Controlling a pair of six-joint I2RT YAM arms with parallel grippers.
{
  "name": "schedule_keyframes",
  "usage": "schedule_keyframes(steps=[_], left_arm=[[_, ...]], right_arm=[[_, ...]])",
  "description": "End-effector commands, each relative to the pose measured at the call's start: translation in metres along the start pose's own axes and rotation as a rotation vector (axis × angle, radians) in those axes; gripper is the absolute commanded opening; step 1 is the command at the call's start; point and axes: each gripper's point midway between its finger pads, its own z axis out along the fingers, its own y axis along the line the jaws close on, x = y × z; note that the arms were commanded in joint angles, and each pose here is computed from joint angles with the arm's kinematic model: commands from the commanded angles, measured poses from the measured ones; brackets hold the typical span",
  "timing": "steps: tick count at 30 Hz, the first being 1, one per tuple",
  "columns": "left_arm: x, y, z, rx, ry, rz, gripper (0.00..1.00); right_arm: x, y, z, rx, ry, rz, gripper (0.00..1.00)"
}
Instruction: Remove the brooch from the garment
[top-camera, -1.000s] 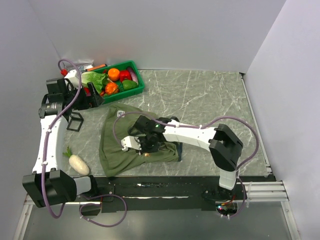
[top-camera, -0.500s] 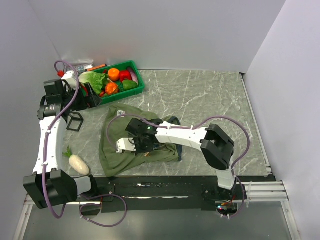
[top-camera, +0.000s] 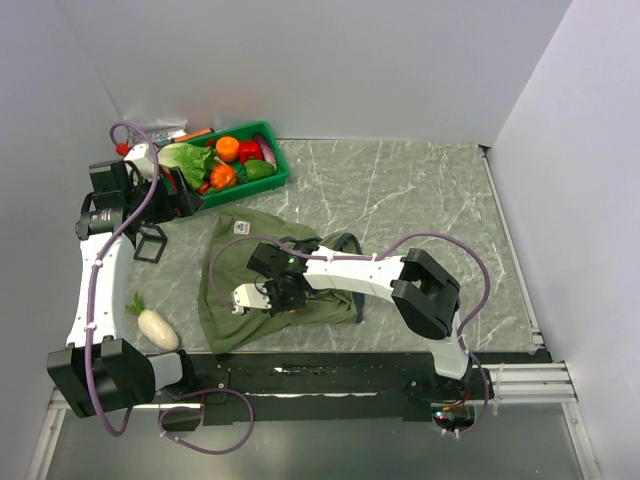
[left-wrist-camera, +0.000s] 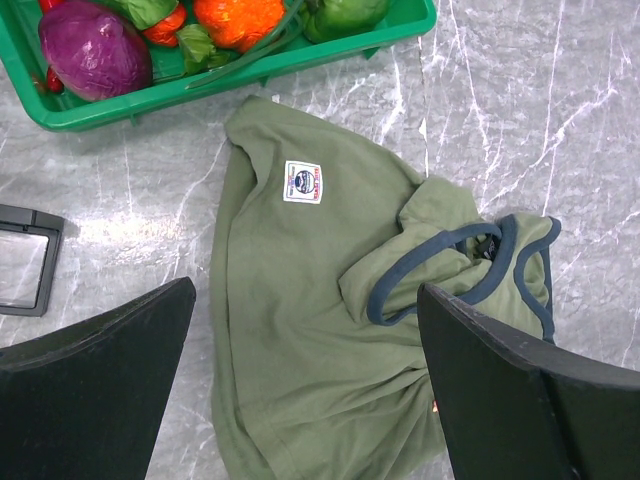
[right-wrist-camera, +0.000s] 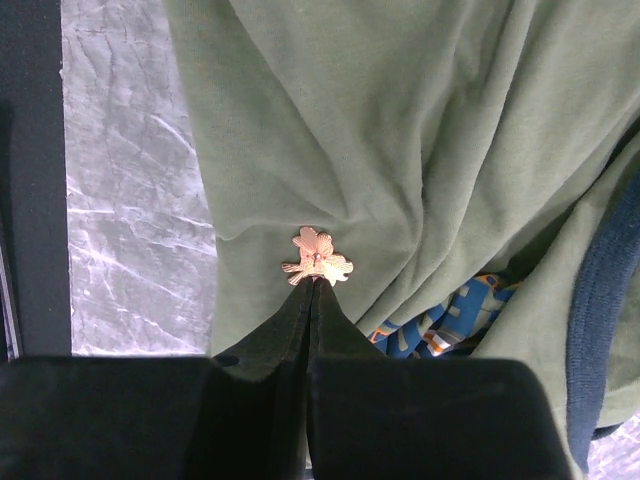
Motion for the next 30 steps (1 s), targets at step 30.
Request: schedule_keyframes(steps=[30], left_arm=[[0.004,0.002,0.007,0.013,-0.004,-0.033,0.99]], right_arm=[[-0.006,-0.004,0.006,0.003,-0.014,0.018,0.0]])
